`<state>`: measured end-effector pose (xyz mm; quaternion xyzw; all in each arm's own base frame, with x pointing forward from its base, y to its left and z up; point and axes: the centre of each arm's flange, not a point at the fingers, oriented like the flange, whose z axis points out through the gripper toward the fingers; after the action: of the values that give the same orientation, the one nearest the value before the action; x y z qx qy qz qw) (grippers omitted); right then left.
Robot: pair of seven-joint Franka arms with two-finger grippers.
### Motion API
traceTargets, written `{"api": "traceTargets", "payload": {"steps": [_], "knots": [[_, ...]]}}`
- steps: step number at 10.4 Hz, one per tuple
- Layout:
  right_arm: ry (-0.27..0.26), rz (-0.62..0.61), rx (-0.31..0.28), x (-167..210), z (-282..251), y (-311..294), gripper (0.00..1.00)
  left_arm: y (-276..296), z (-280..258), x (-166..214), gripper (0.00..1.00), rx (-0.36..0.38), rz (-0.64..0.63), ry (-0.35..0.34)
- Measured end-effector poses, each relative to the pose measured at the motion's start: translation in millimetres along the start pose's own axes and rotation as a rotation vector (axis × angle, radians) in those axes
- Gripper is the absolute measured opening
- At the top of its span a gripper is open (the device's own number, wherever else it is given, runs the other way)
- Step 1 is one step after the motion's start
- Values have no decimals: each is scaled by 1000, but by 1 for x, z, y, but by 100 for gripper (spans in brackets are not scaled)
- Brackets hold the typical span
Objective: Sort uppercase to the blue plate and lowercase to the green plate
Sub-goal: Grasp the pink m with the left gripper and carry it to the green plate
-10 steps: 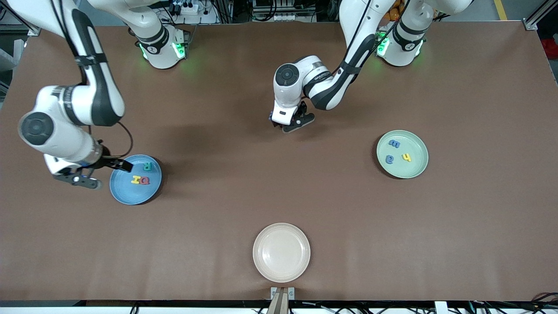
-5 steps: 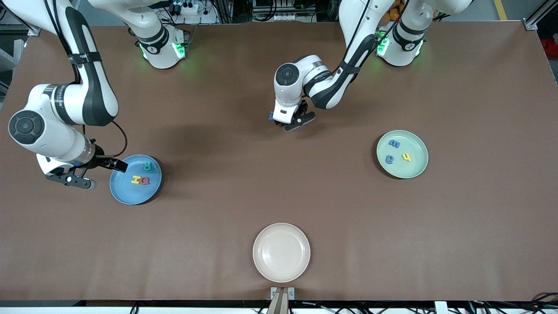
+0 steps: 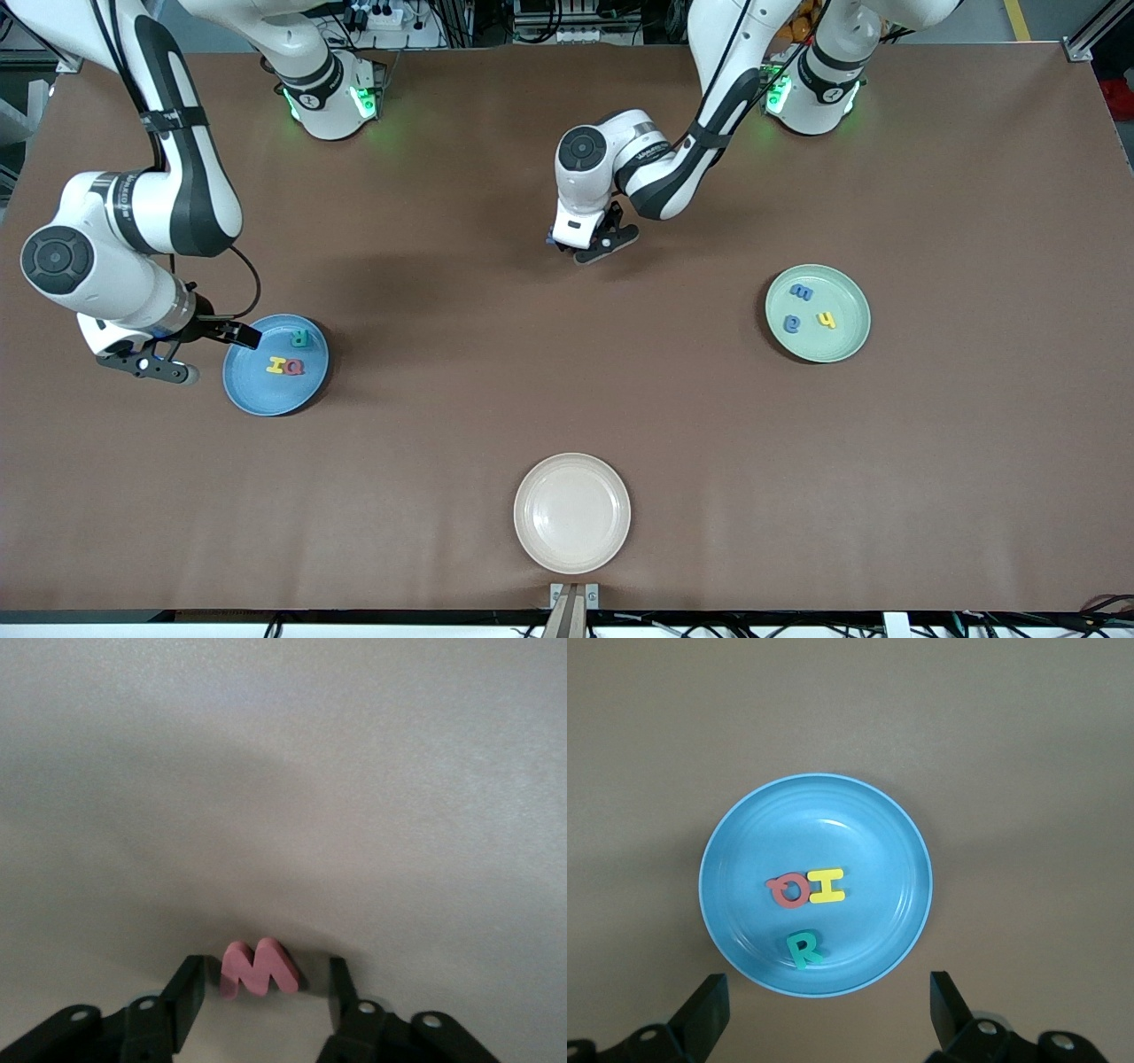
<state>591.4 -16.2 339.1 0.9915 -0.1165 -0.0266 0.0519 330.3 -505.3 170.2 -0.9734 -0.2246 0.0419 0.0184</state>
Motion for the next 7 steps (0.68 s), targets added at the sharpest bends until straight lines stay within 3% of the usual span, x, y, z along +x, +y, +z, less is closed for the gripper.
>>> {"api": "traceTargets", "payload": {"steps": [3,6,7], "knots": [[-1,-1,0,0,0,0,100,1,-2,0,54,-7,0,1],[-1,-4,0,-1,0,-2,100,1,-3,0,38,-9,0,1],[-1,-6,0,-1,0,-3,100,1,-3,0,38,-9,0,1]]}}
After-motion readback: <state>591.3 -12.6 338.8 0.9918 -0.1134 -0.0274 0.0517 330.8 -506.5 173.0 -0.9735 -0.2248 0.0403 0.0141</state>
